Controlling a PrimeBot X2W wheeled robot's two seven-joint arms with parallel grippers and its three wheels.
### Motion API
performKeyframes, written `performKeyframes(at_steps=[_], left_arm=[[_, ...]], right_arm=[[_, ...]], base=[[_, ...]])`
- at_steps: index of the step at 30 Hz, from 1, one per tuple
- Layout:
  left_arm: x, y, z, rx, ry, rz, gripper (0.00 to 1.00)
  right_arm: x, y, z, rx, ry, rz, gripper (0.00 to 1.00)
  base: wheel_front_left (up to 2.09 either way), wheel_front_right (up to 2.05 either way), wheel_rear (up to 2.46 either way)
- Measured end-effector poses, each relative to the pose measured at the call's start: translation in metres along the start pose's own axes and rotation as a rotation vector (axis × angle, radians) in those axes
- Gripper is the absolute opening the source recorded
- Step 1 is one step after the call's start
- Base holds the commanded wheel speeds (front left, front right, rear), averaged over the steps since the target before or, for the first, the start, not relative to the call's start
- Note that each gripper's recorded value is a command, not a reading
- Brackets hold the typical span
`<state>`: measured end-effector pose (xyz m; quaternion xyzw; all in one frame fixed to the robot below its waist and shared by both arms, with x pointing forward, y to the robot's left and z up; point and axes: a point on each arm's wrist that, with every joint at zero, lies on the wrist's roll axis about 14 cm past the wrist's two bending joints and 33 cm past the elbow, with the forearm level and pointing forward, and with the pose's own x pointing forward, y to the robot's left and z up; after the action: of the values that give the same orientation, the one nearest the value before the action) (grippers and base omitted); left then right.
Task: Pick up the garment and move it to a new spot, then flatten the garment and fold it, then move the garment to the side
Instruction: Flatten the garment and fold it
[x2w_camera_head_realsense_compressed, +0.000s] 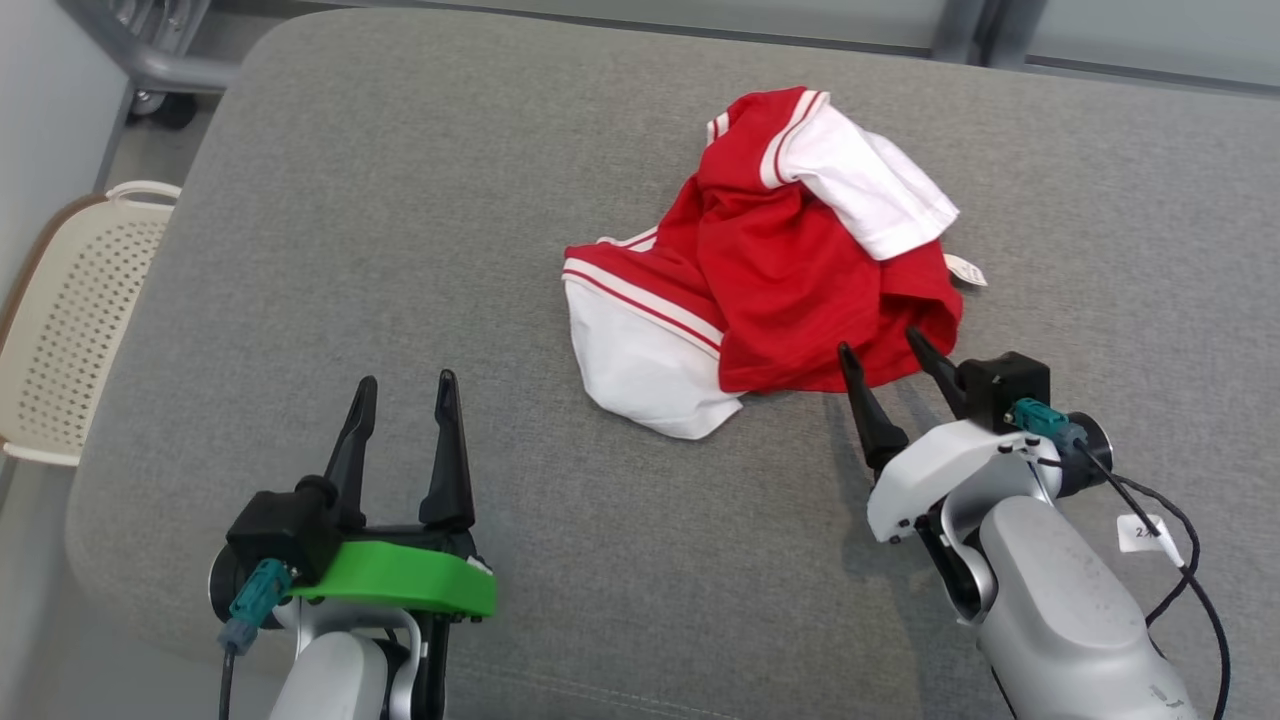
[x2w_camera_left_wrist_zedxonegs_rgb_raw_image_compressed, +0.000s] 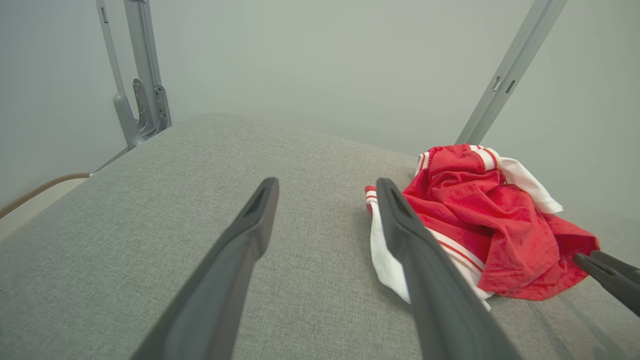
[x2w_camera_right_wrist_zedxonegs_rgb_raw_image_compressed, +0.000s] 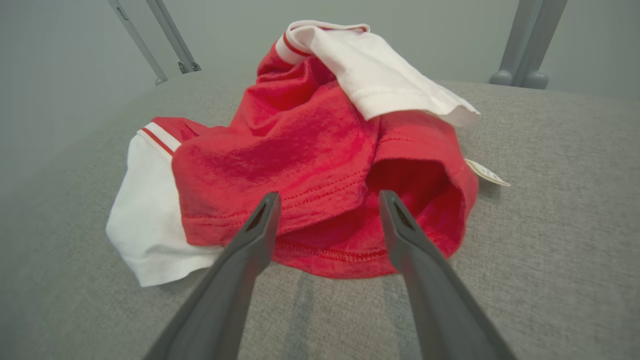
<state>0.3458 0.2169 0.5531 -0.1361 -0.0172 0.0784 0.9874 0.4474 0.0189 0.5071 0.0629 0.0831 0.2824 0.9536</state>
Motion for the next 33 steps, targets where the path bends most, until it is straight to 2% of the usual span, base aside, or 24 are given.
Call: performKeyframes(at_steps=[10, 12, 13, 14, 15, 16, 20, 25, 29, 30, 33], left_arm=[[-0.014, 0.014, 0.013, 0.024, -0.034, 0.077, 1.00], [-0.016, 0.017, 0.011, 0.026, -0.028, 0.090, 1.00], [-0.017, 0.018, 0.011, 0.027, -0.025, 0.095, 1.00], [-0.017, 0.019, 0.010, 0.028, -0.024, 0.099, 1.00], [-0.017, 0.020, 0.010, 0.029, -0.023, 0.103, 1.00], [-0.017, 0.021, 0.010, 0.030, -0.024, 0.107, 1.00], [-0.015, 0.018, 0.009, 0.025, -0.021, 0.099, 1.00], [-0.009, 0.006, 0.003, 0.015, -0.009, 0.062, 1.00], [-0.004, -0.007, -0.003, 0.000, 0.004, 0.023, 1.00], [-0.002, -0.013, -0.006, -0.007, 0.012, 0.005, 1.00], [0.000, -0.021, -0.009, -0.015, 0.021, -0.018, 1.00]], right_arm=[[0.033, -0.003, -0.026, 0.007, 0.088, -0.001, 1.00], [0.036, -0.001, -0.033, 0.011, 0.110, 0.003, 0.45], [0.037, 0.000, -0.034, 0.009, 0.115, 0.007, 0.30], [0.039, 0.002, -0.035, 0.010, 0.115, 0.011, 0.08], [0.040, 0.003, -0.034, 0.009, 0.113, 0.017, 0.08], [0.041, 0.004, -0.031, 0.012, 0.101, 0.018, 0.00], [0.044, 0.004, -0.010, 0.011, 0.035, 0.022, 0.00], [0.042, -0.001, 0.045, 0.011, -0.145, 0.016, 0.00], [0.026, -0.029, 0.074, -0.028, -0.234, -0.040, 0.00], [0.019, -0.045, 0.091, -0.053, -0.281, -0.074, 0.00], [0.008, -0.066, 0.110, -0.085, -0.309, -0.123, 0.00]], base=[[0.00, 0.00, 0.00], [0.00, 0.00, 0.00], [0.00, 0.00, 0.00], [0.00, 0.00, 0.00], [0.00, 0.00, 0.00], [0.00, 0.00, 0.00], [0.00, 0.00, 0.00], [0.00, 0.00, 0.00], [0.00, 0.00, 0.00], [0.00, 0.00, 0.00], [0.00, 0.00, 0.00]])
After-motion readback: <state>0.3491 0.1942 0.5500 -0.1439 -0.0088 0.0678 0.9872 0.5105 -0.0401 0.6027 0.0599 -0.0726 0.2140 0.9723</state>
